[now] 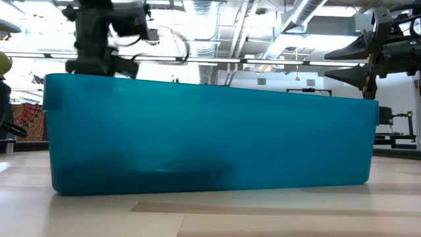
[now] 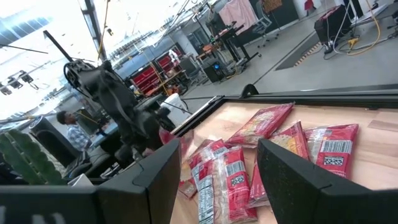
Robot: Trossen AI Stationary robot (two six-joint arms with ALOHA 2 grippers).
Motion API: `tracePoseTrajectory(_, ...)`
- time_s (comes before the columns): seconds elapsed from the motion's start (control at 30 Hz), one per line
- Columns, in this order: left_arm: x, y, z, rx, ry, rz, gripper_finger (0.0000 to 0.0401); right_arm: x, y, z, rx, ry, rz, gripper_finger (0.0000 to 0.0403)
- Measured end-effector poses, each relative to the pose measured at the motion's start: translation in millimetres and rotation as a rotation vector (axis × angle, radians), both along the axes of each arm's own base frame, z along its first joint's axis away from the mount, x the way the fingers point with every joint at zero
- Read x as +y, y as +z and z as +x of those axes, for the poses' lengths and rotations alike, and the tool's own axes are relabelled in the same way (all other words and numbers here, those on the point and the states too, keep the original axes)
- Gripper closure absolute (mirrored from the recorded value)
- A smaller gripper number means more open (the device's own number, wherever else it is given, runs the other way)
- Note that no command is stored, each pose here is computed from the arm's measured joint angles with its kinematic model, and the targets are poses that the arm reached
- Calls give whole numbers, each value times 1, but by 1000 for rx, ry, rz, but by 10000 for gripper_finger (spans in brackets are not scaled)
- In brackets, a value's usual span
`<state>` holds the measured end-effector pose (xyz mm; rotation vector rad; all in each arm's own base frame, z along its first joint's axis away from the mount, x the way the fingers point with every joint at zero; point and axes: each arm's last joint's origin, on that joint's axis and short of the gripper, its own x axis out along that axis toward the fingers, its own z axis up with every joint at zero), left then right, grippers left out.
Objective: Sort popcorn bags into baskets
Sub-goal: Put the popcorn bag into the blue bin
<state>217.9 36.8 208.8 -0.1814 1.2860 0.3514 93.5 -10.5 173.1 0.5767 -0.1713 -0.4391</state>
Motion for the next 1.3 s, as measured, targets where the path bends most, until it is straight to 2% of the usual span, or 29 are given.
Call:
tracePoseTrajectory(0.17,-2,35,11,-43,-66,74,398,0,0,0,0,0,0,168)
tracePoseTrajectory(0.23,-4,49,17,-88,-133,94,398,0,0,0,0,0,0,168)
tracePoseTrajectory(0.43,-20,88,42,-282,-428,225,398,0,0,0,0,0,0,168)
tracePoseTrajectory(0.63,-37,107,64,-428,-777,370,398,0,0,0,0,1,0,168)
tracePoseTrajectory(0.77,-49,108,80,-432,-967,423,394,0,0,0,-1,2,0,168)
tracePoseTrajectory(1.0,-73,100,122,-386,-1212,505,394,0,0,0,-3,2,0,168)
tracePoseTrajectory(1.3,-94,81,168,-320,-1495,512,394,0,0,0,-1,2,0,168)
